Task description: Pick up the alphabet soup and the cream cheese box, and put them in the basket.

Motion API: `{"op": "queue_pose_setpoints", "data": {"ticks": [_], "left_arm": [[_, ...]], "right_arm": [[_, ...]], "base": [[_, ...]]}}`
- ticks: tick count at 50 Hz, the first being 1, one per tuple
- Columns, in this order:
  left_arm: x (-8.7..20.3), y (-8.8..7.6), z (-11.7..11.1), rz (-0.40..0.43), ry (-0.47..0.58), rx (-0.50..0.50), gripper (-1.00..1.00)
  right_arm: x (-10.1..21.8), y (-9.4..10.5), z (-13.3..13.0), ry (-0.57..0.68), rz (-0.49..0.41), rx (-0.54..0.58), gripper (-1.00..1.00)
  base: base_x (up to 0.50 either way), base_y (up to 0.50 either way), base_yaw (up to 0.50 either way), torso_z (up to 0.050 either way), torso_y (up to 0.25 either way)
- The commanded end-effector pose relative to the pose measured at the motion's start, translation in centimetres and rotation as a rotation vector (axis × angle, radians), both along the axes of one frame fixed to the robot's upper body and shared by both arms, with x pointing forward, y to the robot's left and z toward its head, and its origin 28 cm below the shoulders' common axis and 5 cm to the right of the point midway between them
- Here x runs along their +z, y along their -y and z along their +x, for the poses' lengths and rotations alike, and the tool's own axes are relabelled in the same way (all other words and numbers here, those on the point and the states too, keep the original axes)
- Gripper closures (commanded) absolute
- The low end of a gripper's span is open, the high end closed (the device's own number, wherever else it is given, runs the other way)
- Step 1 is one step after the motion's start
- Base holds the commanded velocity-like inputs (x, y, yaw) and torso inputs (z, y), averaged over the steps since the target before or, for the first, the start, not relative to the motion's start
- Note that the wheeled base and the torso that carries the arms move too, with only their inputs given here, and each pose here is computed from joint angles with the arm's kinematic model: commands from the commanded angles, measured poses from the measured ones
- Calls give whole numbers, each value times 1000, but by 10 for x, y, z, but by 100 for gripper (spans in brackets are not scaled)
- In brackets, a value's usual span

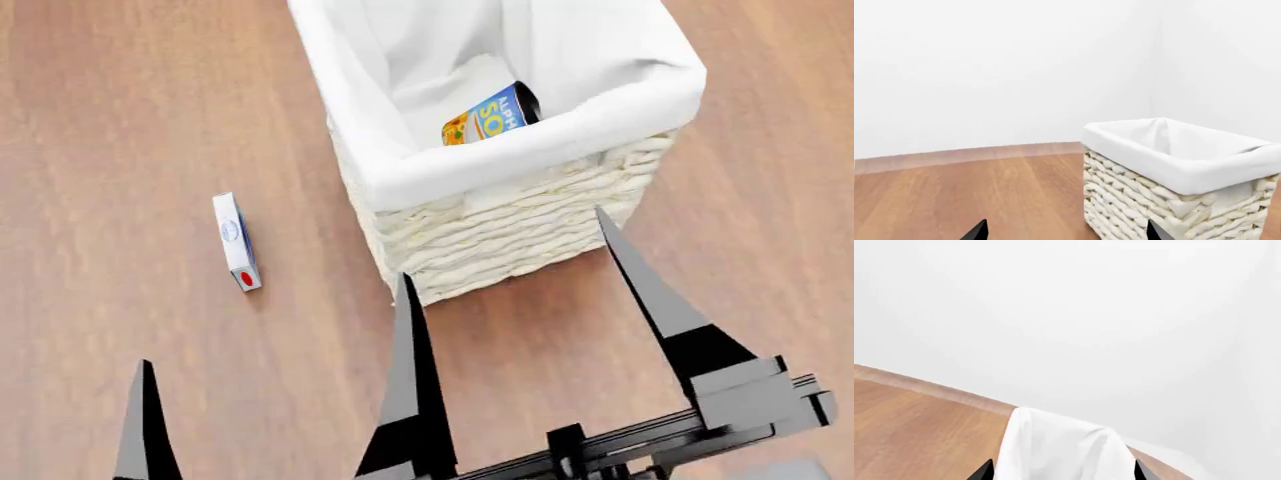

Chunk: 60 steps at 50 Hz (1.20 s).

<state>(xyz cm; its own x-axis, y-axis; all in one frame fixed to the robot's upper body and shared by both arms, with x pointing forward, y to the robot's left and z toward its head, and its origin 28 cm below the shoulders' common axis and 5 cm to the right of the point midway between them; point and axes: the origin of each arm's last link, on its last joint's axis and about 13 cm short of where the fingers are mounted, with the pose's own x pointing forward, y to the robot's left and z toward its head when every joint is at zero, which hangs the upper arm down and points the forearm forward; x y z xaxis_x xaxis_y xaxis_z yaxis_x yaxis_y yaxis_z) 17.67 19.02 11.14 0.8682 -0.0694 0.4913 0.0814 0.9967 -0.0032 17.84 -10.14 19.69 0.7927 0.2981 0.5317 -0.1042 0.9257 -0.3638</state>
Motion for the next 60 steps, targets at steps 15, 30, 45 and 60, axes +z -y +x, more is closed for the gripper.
{"op": "queue_pose_setpoints", "data": {"ticks": [15,30,45,60], "left_arm": [[-13,12,81,-64,-89,10,-100],[1,17,120,-89,-144,-51,-100],[-9,22,150,-96,-217,-62,-100],[-29,22,172,-105,-291,-9,-100]], "right_arm": [[-32,8,-19,-64,66,-58,-100],[-33,8,-23,-68,55,-69,-100],[-34,10,-22,-70,55,-78,-100],[-36,10,-23,-78,59,-86,-100]], "base": [[0,0,0,0,0],[0,0,0,0,0],[0,0,0,0,0],[0,0,0,0,0]]}}
